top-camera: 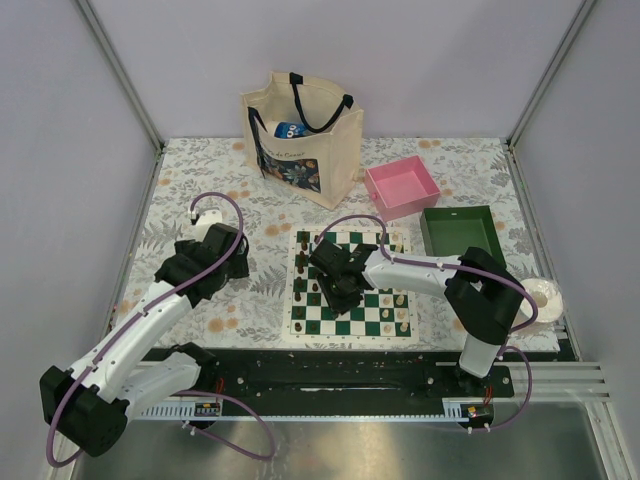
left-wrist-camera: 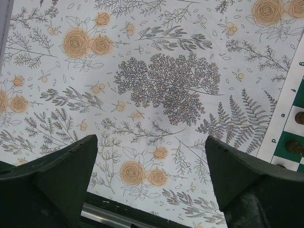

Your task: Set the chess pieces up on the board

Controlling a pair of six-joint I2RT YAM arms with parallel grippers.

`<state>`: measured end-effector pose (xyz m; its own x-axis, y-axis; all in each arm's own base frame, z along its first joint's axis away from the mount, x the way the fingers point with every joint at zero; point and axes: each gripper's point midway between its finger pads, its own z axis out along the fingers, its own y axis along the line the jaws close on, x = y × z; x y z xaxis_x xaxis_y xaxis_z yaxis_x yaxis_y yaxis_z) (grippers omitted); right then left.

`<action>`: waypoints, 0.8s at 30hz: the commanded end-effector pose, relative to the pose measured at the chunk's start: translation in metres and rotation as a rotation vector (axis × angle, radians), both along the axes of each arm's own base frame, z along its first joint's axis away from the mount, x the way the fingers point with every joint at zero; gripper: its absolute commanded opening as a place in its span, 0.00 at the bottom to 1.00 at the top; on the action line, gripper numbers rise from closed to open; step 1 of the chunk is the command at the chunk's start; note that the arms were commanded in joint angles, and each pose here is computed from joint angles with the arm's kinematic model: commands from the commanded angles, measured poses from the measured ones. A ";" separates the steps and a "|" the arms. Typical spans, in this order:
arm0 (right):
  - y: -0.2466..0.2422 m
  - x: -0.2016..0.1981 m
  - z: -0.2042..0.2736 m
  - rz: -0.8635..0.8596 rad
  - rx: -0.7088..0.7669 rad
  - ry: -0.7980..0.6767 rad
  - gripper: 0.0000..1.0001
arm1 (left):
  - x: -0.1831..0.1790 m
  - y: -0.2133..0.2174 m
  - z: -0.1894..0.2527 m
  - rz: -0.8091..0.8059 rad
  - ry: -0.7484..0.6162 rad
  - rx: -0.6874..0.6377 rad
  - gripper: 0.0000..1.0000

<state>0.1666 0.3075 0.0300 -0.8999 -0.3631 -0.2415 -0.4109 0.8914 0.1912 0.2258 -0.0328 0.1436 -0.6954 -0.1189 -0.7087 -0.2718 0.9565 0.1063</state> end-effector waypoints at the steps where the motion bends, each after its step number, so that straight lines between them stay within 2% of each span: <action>1: 0.017 0.002 0.011 0.034 0.051 -0.011 0.35 | 0.010 0.004 0.015 0.018 -0.055 0.014 0.99; 4: 0.018 0.002 0.010 0.040 0.052 -0.010 0.34 | 0.009 0.004 0.014 0.019 -0.054 0.014 0.99; 5: 0.018 0.002 0.010 0.043 0.052 -0.011 0.29 | 0.009 0.004 0.014 0.019 -0.051 0.016 0.99; 8: 0.020 0.003 0.014 0.045 0.063 -0.022 0.25 | 0.009 0.004 0.014 0.019 -0.054 0.014 0.99; 9: 0.021 0.004 0.014 0.046 0.065 -0.024 0.21 | 0.009 0.004 0.014 0.019 -0.053 0.015 0.99; 11: 0.023 0.005 0.016 0.047 0.069 -0.029 0.20 | 0.009 0.003 0.014 0.016 -0.052 0.013 0.99; 13: 0.026 0.006 0.019 0.052 0.080 -0.032 0.14 | 0.009 0.004 0.014 0.020 -0.051 0.014 0.99; 24: 0.051 0.007 0.030 0.112 0.121 -0.044 0.13 | 0.009 0.003 0.015 0.019 -0.058 0.010 0.99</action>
